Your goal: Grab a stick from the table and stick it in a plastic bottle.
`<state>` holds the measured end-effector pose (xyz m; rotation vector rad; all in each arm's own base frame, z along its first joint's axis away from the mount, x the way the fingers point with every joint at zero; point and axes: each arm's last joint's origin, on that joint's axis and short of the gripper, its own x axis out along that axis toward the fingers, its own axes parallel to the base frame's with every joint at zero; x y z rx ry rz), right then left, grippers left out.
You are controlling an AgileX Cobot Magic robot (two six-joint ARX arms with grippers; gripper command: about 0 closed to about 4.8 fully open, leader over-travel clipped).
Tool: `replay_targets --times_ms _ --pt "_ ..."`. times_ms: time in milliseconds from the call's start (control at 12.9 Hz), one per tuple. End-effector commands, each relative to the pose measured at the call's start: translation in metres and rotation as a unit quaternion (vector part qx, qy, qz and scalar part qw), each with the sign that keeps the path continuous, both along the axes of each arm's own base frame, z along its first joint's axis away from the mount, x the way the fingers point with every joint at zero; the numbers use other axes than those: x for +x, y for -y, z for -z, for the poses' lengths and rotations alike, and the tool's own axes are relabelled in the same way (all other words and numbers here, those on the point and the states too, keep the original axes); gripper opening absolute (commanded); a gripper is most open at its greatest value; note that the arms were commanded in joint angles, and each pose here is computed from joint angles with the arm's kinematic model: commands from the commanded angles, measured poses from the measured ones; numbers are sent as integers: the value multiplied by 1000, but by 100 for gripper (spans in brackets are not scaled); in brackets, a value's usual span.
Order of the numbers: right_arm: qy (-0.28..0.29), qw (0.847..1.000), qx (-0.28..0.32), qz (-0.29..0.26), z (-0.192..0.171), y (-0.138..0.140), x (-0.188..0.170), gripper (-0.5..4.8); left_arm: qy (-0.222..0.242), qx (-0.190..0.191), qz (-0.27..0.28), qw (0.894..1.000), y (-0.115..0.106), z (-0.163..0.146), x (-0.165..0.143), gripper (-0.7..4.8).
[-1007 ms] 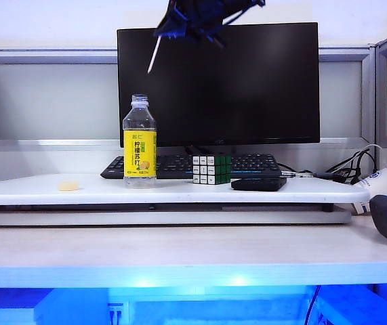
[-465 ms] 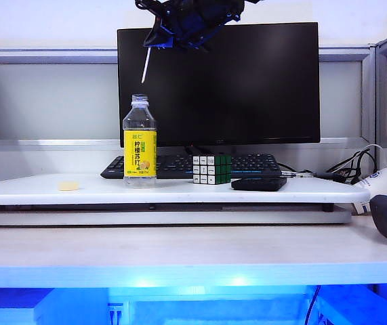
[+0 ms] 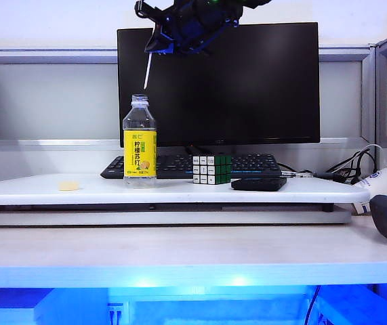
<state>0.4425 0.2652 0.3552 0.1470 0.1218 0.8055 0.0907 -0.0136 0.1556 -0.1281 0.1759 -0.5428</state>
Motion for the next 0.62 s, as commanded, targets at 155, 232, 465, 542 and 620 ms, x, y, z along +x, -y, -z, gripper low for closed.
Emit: replay_targets --times_ms 155,232,465,542,620 --pt "14 1000 4 -6 3 -8 1 -5 -4 2 1 1000 0 1 0 -5" --pt "14 1000 4 -7 5 -9 1 -6 -3 3 -2 1000 0 1 0 -4" --pt "10 1000 2 -8 8 -10 2 -6 12 30 -7 999 -1 1 0 -4" --pt "9 1000 1 -10 11 -13 2 -6 15 34 -6 999 -1 1 0 -5" --pt "10 1000 2 -11 11 -14 1 -6 15 34 -7 999 -1 1 0 -4"
